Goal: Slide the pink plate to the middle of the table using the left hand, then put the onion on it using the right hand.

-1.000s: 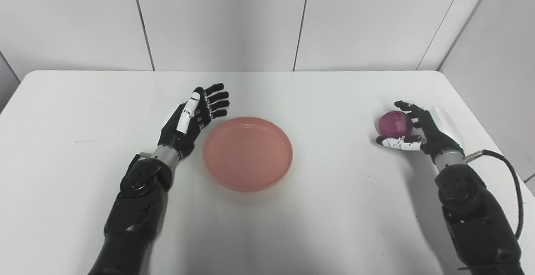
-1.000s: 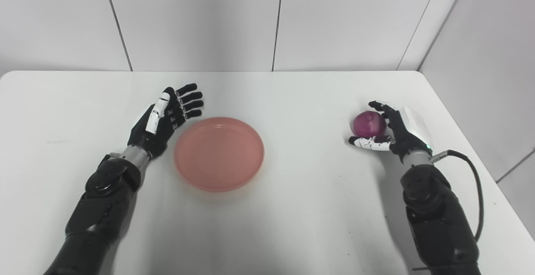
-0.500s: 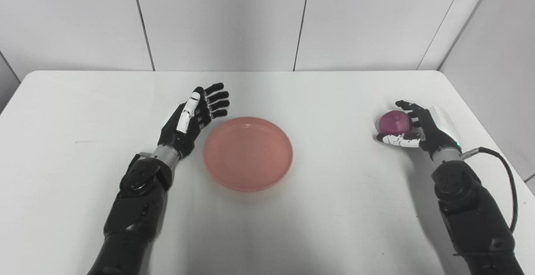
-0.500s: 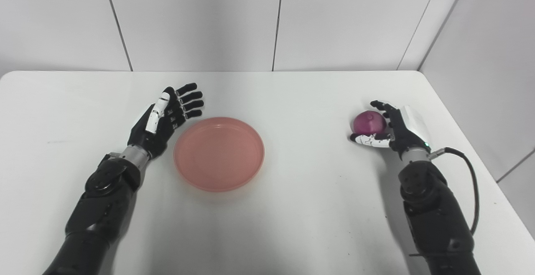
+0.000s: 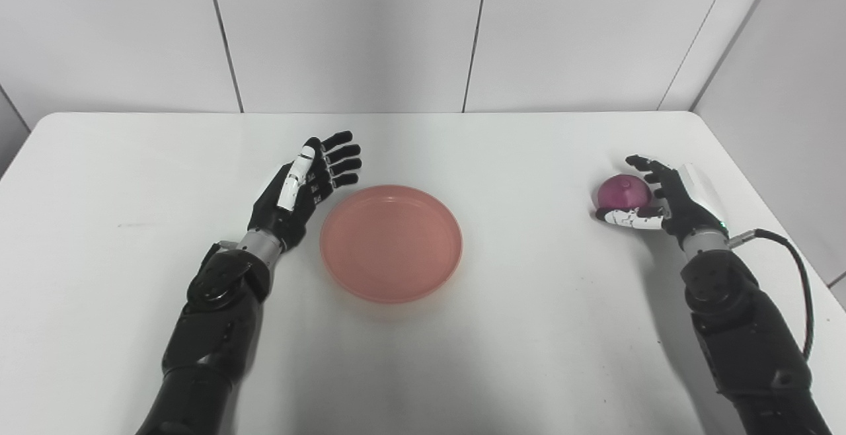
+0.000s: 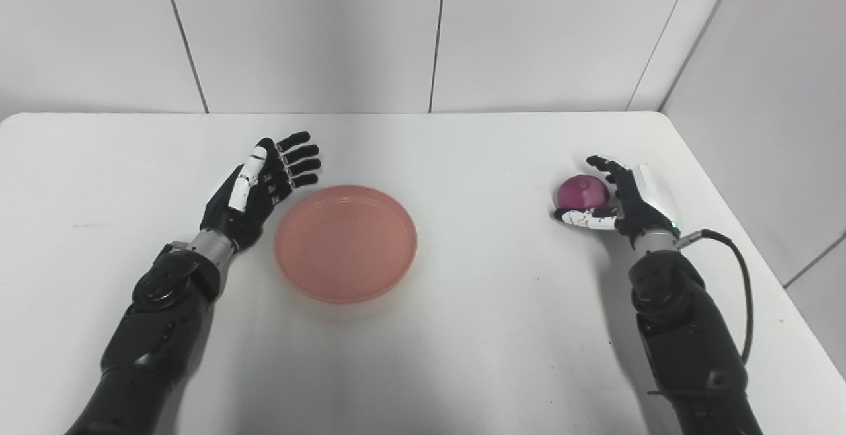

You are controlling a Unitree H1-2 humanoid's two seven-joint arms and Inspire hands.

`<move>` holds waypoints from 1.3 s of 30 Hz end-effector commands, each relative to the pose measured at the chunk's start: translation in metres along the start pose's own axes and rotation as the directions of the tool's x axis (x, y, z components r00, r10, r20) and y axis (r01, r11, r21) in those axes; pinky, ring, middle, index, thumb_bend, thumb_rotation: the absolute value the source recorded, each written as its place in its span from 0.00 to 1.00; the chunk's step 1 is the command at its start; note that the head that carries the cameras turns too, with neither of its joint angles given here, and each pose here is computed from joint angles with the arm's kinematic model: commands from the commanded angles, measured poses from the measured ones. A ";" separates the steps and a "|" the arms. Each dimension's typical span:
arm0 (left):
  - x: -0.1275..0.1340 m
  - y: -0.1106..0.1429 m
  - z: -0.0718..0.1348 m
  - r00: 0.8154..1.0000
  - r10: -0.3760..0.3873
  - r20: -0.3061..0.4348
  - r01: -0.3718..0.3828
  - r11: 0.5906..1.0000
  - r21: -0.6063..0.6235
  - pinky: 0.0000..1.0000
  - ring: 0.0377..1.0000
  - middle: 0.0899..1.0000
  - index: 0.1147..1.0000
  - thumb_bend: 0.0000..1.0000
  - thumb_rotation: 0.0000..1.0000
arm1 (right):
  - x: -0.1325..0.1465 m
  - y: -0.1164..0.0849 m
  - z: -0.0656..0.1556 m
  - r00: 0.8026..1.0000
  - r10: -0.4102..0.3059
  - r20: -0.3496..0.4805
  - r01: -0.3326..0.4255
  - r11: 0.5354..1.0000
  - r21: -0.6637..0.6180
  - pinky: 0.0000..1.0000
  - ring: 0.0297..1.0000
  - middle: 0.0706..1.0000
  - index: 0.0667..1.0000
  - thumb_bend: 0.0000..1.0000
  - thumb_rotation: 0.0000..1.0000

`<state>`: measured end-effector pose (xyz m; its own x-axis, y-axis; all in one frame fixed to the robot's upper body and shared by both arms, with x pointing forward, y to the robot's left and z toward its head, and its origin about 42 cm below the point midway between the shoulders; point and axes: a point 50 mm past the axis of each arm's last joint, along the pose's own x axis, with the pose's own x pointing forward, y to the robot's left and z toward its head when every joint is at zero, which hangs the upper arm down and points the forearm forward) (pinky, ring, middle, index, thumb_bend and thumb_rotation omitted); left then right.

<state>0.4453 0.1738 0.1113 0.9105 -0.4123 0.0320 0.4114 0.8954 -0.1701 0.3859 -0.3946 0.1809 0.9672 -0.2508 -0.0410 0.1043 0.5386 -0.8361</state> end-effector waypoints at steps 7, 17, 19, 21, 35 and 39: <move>-0.009 0.008 -0.014 0.999 0.021 -0.049 -0.022 1.000 -0.014 0.80 0.81 0.80 0.76 0.42 1.00 | 0.007 -0.027 0.014 0.996 -0.071 0.062 0.071 0.997 -0.002 0.73 0.80 0.82 0.80 1.00 0.24; -0.010 0.007 -0.013 0.999 0.019 -0.050 -0.020 1.000 -0.023 0.80 0.81 0.80 0.77 0.41 1.00 | 0.007 -0.028 0.014 0.996 -0.072 0.059 0.071 0.997 0.015 0.70 0.75 0.77 0.77 1.00 0.22; -0.010 0.006 -0.013 0.999 0.020 -0.051 -0.021 1.000 -0.021 0.80 0.81 0.80 0.77 0.41 1.00 | 0.006 -0.029 0.015 0.995 -0.076 0.064 0.075 0.997 0.012 0.69 0.74 0.76 0.76 0.99 0.22; -0.010 0.006 -0.013 0.998 0.022 -0.052 -0.023 1.000 -0.020 0.79 0.81 0.80 0.77 0.42 1.00 | 0.006 -0.029 0.015 0.994 -0.079 0.069 0.079 0.997 0.014 0.68 0.73 0.75 0.74 0.98 0.22; -0.010 0.007 -0.014 0.999 0.020 -0.048 -0.022 0.999 -0.027 0.80 0.81 0.80 0.77 0.42 1.00 | 0.005 -0.031 0.016 0.992 -0.088 0.092 0.089 0.996 -0.010 0.57 0.60 0.63 0.63 0.93 0.17; -0.010 0.007 -0.014 0.999 0.017 -0.047 -0.018 0.999 -0.030 0.79 0.81 0.80 0.77 0.41 1.00 | 0.006 -0.031 0.017 0.993 -0.083 0.089 0.086 0.996 -0.022 0.54 0.56 0.60 0.60 0.91 0.17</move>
<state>0.4456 0.1745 0.1120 0.9103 -0.4125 0.0351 0.4121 0.8947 -0.1724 0.3845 -0.3964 0.1867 0.9695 -0.2444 -0.0206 0.1169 0.5343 -0.8372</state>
